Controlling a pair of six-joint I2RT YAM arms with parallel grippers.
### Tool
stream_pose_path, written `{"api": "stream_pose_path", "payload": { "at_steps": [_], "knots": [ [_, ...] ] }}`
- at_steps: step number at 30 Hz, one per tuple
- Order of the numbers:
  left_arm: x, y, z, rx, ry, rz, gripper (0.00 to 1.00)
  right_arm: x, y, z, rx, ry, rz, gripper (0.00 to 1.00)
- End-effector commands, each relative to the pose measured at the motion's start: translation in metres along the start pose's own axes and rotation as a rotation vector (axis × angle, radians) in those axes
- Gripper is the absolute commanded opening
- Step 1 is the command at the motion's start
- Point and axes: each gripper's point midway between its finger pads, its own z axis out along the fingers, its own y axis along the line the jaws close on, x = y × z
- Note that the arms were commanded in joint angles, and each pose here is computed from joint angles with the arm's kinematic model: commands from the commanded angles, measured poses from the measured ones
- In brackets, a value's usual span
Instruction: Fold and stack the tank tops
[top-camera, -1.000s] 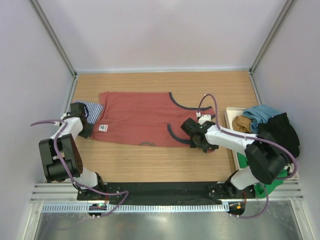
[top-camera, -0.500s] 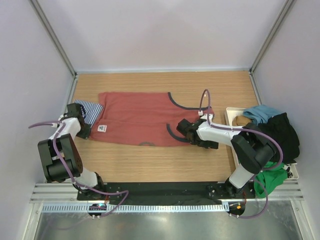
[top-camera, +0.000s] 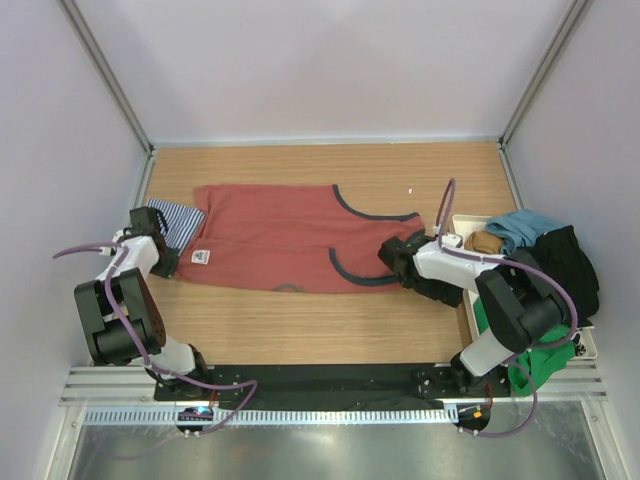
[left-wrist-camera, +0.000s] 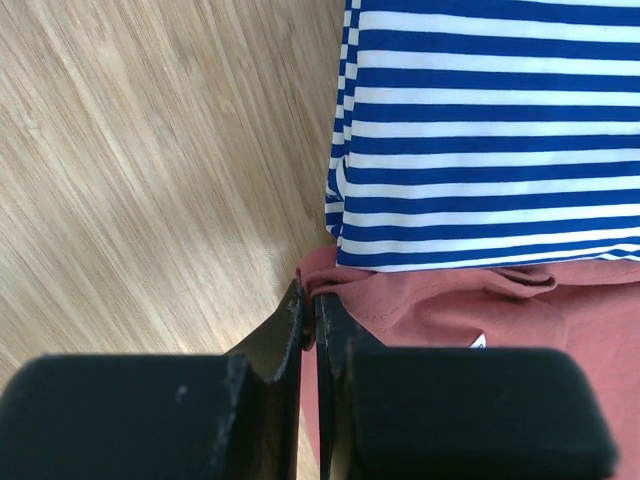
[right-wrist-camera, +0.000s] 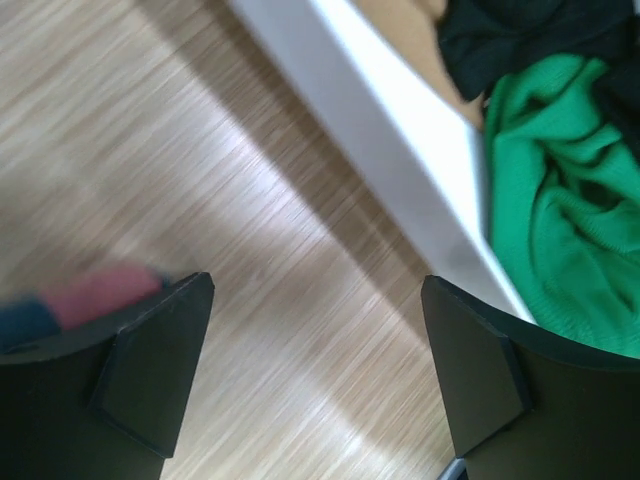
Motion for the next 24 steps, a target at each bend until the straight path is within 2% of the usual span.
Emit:
{"api": "stream_pose_path", "payload": {
  "at_steps": [1, 3, 5, 9, 15, 17, 20, 24],
  "knots": [
    [-0.018, -0.005, -0.005, 0.029, -0.069, -0.02, 0.04, -0.024, -0.006, 0.006, -0.014, -0.021, 0.102, 0.91],
    [-0.017, -0.005, -0.006, 0.032, -0.066, -0.02, 0.04, -0.035, 0.0, 0.003, -0.07, -0.036, 0.092, 0.89],
    [-0.017, -0.004, -0.006, 0.033, -0.063, -0.022, 0.04, -0.034, 0.019, -0.005, -0.197, -0.011, 0.015, 0.88],
    [-0.016, -0.005, -0.007, 0.043, -0.061, -0.025, 0.03, -0.039, 0.032, -0.027, -0.377, -0.018, 0.011, 0.88],
    [-0.013, -0.005, -0.008, 0.051, -0.056, -0.025, 0.02, -0.058, 0.027, -0.055, -0.472, -0.038, 0.065, 0.86],
    [-0.012, -0.005, -0.009, 0.052, -0.056, -0.024, 0.02, -0.066, 0.027, -0.07, -0.544, -0.053, 0.098, 0.88],
    [-0.011, -0.005, -0.01, 0.055, -0.058, -0.024, 0.02, -0.064, 0.038, -0.085, -0.648, -0.017, 0.122, 1.0],
    [-0.011, -0.004, -0.01, 0.053, -0.061, -0.024, 0.02, -0.053, 0.06, -0.091, -0.722, 0.06, 0.134, 1.0]
  ]
}}
